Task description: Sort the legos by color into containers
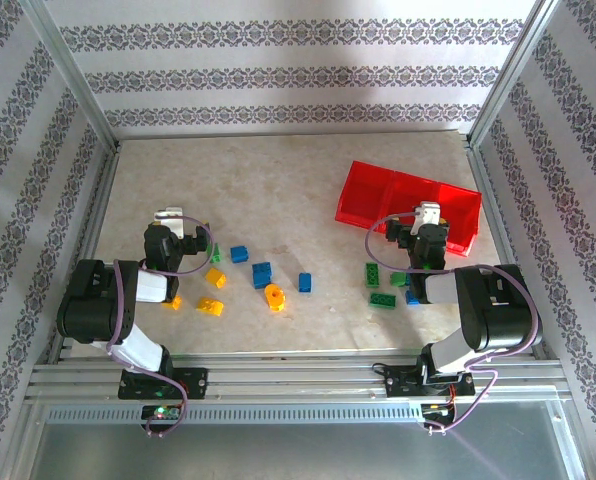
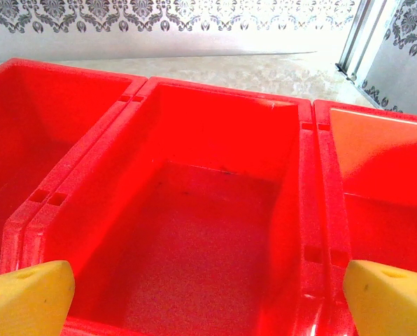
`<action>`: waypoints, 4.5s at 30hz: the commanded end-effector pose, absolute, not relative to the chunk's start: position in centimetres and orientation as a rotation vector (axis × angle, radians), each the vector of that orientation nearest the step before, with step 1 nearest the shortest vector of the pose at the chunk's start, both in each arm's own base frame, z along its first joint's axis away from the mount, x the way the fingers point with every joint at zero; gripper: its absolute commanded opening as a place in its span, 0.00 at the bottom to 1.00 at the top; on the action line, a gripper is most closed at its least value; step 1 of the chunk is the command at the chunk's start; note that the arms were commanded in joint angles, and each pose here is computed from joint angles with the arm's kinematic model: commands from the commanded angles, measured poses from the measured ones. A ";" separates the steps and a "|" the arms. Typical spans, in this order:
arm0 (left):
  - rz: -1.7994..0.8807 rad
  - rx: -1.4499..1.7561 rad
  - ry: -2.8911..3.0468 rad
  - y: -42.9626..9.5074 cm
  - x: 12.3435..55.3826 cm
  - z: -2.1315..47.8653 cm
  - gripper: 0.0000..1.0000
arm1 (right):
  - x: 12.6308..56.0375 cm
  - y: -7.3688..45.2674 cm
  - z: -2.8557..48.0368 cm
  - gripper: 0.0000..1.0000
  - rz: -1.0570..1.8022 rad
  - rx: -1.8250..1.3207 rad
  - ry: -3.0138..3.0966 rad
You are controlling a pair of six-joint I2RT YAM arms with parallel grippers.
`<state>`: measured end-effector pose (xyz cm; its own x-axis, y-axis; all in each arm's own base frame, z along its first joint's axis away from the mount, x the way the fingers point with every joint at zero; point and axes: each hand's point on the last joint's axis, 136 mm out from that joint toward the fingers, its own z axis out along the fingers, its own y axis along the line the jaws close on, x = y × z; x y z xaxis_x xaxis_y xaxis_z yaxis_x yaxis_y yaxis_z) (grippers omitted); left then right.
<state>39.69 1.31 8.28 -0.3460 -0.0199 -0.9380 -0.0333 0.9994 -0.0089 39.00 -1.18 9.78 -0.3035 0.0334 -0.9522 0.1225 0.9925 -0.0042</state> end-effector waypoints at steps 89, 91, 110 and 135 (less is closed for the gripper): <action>-0.038 -0.548 1.793 5.1 33.1 18.4 1.00 | 40.8 7.8 5.3 0.23 0.158 0.385 2.694; -0.051 -0.549 1.800 4.9 33.2 18.2 1.00 | 40.8 9.8 5.3 0.23 0.164 0.352 2.695; -0.085 -0.546 1.852 4.3 33.0 17.0 1.00 | 43.2 20.5 5.6 0.32 0.177 0.291 2.689; -0.126 -0.850 2.152 3.7 25.6 13.5 1.00 | 40.3 19.9 14.0 0.85 0.117 0.065 2.526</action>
<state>27.95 4.14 15.77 -0.3907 -0.5514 -0.7371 -0.4739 0.8069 -0.3525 41.42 20.17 12.88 -0.8375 0.1280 -0.5313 0.0573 0.9874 0.1476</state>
